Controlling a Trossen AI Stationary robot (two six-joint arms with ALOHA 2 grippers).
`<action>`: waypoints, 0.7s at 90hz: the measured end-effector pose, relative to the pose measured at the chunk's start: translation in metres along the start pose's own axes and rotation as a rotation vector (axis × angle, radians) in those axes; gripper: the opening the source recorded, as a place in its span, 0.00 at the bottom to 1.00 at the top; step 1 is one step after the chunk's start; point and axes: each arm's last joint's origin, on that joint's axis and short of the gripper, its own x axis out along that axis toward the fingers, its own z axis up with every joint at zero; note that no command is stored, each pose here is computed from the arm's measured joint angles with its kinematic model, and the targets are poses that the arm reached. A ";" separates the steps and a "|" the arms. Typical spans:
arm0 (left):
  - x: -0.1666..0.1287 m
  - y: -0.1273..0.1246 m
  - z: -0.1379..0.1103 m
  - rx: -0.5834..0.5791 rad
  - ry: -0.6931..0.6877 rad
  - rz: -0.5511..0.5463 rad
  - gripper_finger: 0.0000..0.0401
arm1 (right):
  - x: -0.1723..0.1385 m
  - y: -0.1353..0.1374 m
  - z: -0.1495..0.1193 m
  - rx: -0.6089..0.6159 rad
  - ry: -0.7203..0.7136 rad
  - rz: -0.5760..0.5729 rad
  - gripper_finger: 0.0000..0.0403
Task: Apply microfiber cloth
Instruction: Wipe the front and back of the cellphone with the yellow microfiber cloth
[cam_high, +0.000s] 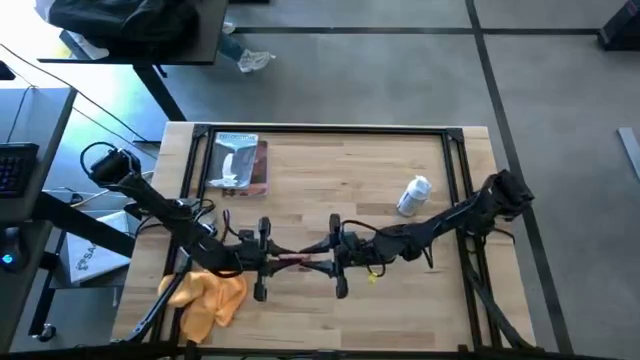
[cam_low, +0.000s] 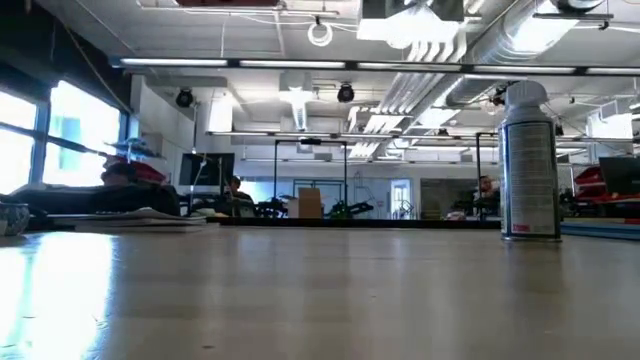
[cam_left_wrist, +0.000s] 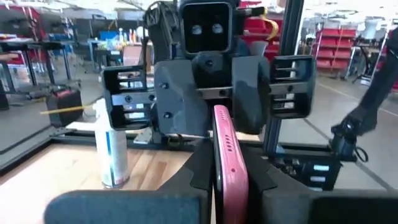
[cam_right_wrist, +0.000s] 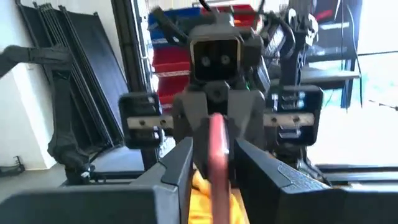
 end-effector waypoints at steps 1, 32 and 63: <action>0.000 0.000 0.000 0.002 -0.004 -0.002 0.03 | 0.000 0.000 0.001 -0.003 -0.003 0.000 0.19; 0.003 0.004 0.011 0.003 -0.094 -0.005 0.03 | 0.004 0.001 0.015 -0.038 -0.044 -0.003 0.18; -0.005 -0.002 0.025 0.034 -0.211 -0.035 0.03 | 0.004 0.002 0.012 -0.077 -0.023 -0.018 0.18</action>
